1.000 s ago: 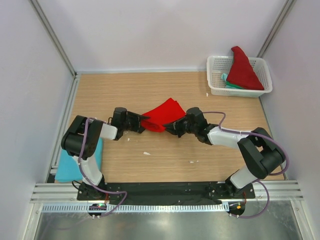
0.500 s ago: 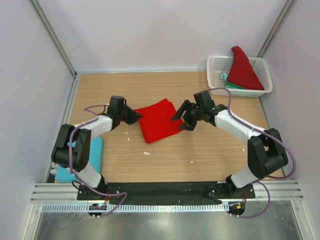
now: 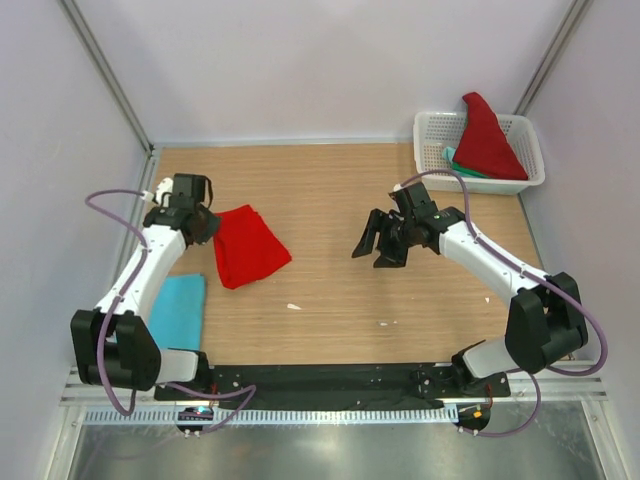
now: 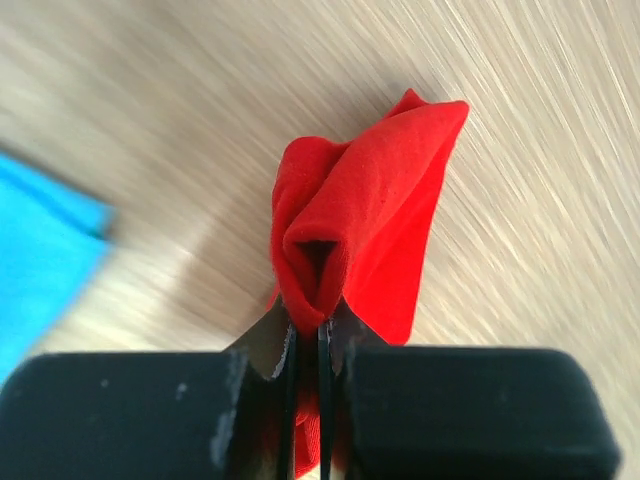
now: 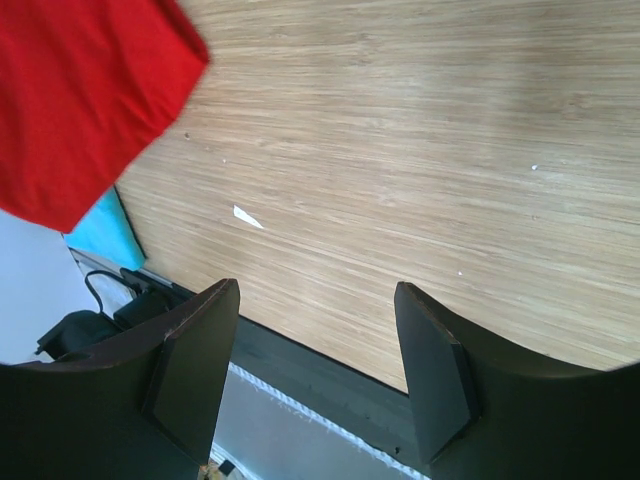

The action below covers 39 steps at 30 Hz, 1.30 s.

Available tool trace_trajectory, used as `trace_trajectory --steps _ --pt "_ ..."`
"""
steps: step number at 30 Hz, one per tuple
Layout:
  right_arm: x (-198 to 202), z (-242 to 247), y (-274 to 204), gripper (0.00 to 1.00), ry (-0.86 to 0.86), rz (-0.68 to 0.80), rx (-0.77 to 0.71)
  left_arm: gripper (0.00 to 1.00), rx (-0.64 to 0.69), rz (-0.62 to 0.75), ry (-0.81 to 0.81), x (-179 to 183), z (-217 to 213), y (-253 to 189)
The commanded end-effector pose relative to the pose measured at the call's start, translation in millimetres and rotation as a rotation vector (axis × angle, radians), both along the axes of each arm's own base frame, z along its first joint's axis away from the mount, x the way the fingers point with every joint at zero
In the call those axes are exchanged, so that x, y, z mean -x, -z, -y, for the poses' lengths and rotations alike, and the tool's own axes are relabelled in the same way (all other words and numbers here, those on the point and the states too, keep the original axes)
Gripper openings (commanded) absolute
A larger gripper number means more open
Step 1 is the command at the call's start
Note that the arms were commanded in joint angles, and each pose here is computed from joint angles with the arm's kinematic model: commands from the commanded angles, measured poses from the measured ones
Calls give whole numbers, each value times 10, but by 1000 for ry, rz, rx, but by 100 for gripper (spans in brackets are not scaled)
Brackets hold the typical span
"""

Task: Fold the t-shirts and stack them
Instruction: Neatly place the folded tshirt to the corner

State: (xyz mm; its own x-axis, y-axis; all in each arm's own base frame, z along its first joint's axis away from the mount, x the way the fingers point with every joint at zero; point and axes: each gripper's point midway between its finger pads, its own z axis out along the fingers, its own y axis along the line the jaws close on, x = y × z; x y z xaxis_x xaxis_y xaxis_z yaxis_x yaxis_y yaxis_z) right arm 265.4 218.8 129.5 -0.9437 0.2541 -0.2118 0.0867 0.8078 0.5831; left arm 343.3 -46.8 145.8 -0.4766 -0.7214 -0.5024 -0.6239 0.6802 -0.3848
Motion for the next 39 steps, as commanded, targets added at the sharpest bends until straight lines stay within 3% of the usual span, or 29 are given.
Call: trace_trajectory --steps 1,7,16,27,33,39 --pt "4 -3 -83 70 -36 37 5 0 -164 -78 -138 268 -600 -180" --pt "59 16 -59 70 -49 27 10 0 -211 -123 -278 565 -1226 -356" --pt "75 27 -87 70 -71 25 23 0 -242 -193 -409 833 -1673 -666" --pt "82 24 -105 70 -84 19 26 0 -217 -95 -468 715 -1698 -1080" --pt "87 22 -93 70 -93 13 28 0 -112 -1 -405 352 -1558 -1205" --pt "104 42 -63 70 -95 10 38 0 -136 25 -415 376 -1595 -1408"
